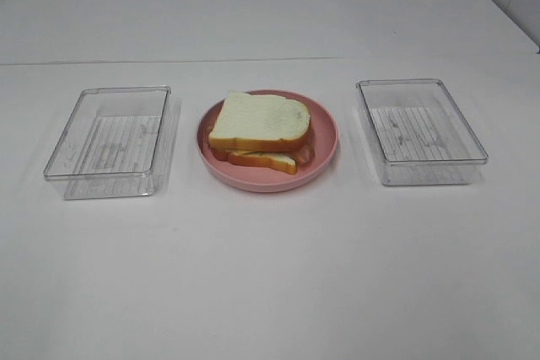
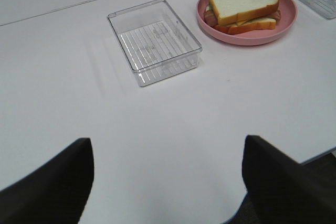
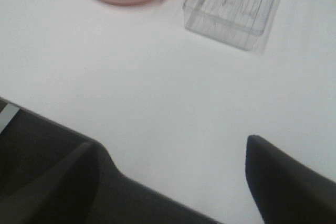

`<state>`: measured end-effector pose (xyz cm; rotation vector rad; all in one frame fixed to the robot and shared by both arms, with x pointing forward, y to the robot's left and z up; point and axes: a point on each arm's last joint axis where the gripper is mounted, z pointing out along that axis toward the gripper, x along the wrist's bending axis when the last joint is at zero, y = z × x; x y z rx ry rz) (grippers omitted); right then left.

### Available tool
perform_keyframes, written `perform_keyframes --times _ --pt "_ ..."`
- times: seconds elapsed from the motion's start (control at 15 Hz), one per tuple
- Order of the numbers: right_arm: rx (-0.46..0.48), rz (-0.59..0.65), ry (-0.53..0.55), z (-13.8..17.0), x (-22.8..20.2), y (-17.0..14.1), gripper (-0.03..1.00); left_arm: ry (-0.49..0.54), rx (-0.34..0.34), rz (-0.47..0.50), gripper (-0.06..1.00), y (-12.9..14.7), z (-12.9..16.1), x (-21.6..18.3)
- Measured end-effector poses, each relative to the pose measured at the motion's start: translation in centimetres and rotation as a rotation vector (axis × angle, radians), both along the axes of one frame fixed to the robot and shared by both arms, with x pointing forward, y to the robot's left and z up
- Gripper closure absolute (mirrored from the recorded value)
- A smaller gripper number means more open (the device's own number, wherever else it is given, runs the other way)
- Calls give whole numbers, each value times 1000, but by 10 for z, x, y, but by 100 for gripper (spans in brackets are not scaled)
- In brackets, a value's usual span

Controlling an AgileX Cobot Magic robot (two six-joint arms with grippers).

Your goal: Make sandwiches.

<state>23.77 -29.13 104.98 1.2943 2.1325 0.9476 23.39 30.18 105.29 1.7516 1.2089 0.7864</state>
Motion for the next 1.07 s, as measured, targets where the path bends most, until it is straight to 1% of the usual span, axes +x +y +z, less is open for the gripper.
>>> perform_keyframes --times 0.07,0.27,0.87,0.93,1.0,1.07 --pt "16 4 -35 -2 -2 0 24 -2 4 -4 20 0 0 0" --pt "25 4 -55 -3 -2 0 24 -3 7 -30 20 -2 0 -1" --pt "28 3 -56 -3 -2 0 24 -4 9 -33 20 -2 0 -1" --pt "27 -17 -57 -3 -2 0 24 -4 9 -33 20 -2 0 -1" --pt "26 -66 -57 -3 -2 0 24 -4 10 -24 20 -2 0 -1" --pt "24 -123 -58 -3 -1 0 24 -4 10 12 20 -3 0 -1"
